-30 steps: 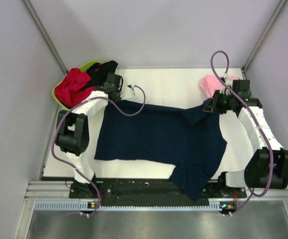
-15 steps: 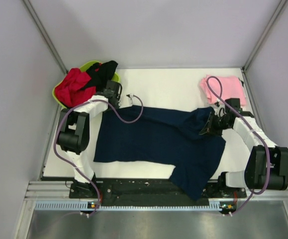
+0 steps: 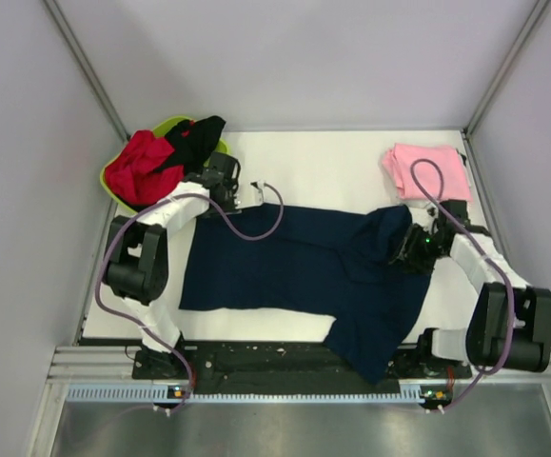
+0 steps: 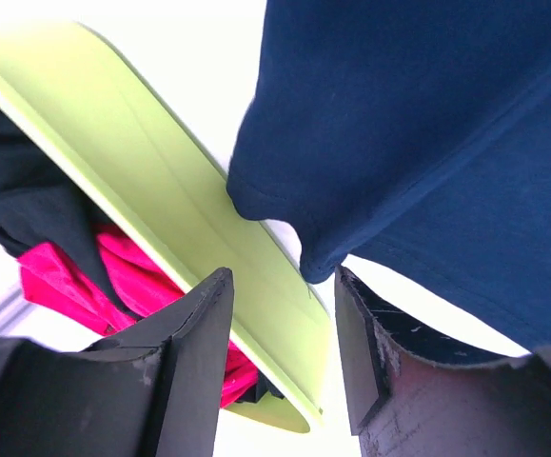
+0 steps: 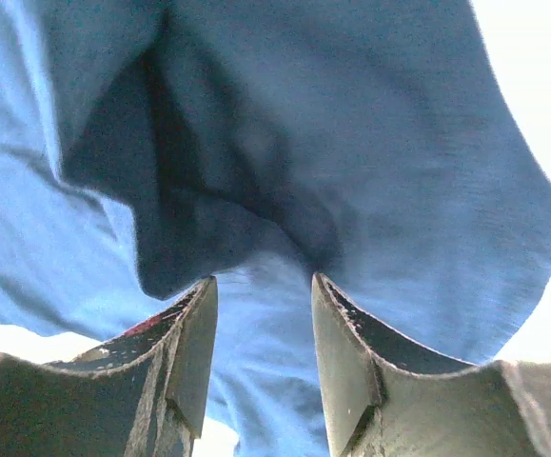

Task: Fold and stack the t-shirts
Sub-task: Fold the flattened tshirt in 1/3 of the way

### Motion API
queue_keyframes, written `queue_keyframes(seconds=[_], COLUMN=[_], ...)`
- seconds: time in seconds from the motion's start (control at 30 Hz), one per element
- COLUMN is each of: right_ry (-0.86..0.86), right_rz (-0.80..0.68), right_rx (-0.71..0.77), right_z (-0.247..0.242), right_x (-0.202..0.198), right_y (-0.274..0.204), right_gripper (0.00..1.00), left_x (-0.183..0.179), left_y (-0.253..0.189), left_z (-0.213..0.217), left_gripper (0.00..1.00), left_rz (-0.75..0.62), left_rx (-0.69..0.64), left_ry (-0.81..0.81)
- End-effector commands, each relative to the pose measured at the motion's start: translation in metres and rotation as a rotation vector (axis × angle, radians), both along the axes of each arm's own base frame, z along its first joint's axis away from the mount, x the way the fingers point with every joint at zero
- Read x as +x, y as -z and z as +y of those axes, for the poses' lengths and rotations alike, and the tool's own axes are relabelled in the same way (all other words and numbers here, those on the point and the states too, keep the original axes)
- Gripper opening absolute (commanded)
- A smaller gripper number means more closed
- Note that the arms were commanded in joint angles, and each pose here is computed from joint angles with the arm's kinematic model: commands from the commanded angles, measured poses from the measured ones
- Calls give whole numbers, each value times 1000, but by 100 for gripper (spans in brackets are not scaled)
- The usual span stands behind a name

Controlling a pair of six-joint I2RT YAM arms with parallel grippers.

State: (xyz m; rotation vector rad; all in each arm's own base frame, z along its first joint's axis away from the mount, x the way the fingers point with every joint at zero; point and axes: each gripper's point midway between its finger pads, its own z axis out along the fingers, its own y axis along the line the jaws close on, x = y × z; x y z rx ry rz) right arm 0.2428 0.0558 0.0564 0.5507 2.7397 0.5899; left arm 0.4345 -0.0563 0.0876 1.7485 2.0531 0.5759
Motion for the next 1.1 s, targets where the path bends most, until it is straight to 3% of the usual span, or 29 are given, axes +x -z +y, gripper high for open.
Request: queue_keyframes(seconds=[0.0, 0.2, 0.4, 0.47, 0.57, 0.63, 0.77, 0.9, 0.93, 1.03, 1.07], right_ry=[287, 297, 43, -24, 15, 46, 36, 47, 39, 50, 63], right_rz=[-137, -237, -239, -297, -378, -370, -351, -306, -302, -306, -308], right_rx=[-131, -156, -197, -143, -123, -116, -1, 16, 17, -32, -59], right_z=[-58, -64, -42, -31, -32, -35, -20, -21, -20, -33, -40], right_x=[9, 11, 26, 48, 86, 104, 132, 146, 148, 155, 156], right_y=[-15, -40, -44, -59, -76, -65, -43, -24, -21, -16, -15], right_gripper=[43, 41, 41, 45, 49, 50, 50, 49, 46, 6, 0], left_x=[-16, -71, -98, -78, -27, -5, 4, 32, 41, 53, 53], left_y=[-56, -46, -26, -25, -42, -45, -10, 2, 0, 8, 13], left_z=[-55, -72, -74, -69, -41, -23, -5, 6, 8, 7, 7], left_gripper=[52, 43, 48, 50, 53, 53, 56, 59, 59, 58, 55], left_rz=[-45, 163, 221, 131, -47, -97, -122, -301, -341, -361, -351], left_rx=[-180, -263, -284, -272, -270, -271, -214, -124, -116, -116, -112], left_ry=[90, 165, 176, 104, -104, -195, -145, -110, -120, -115, -103])
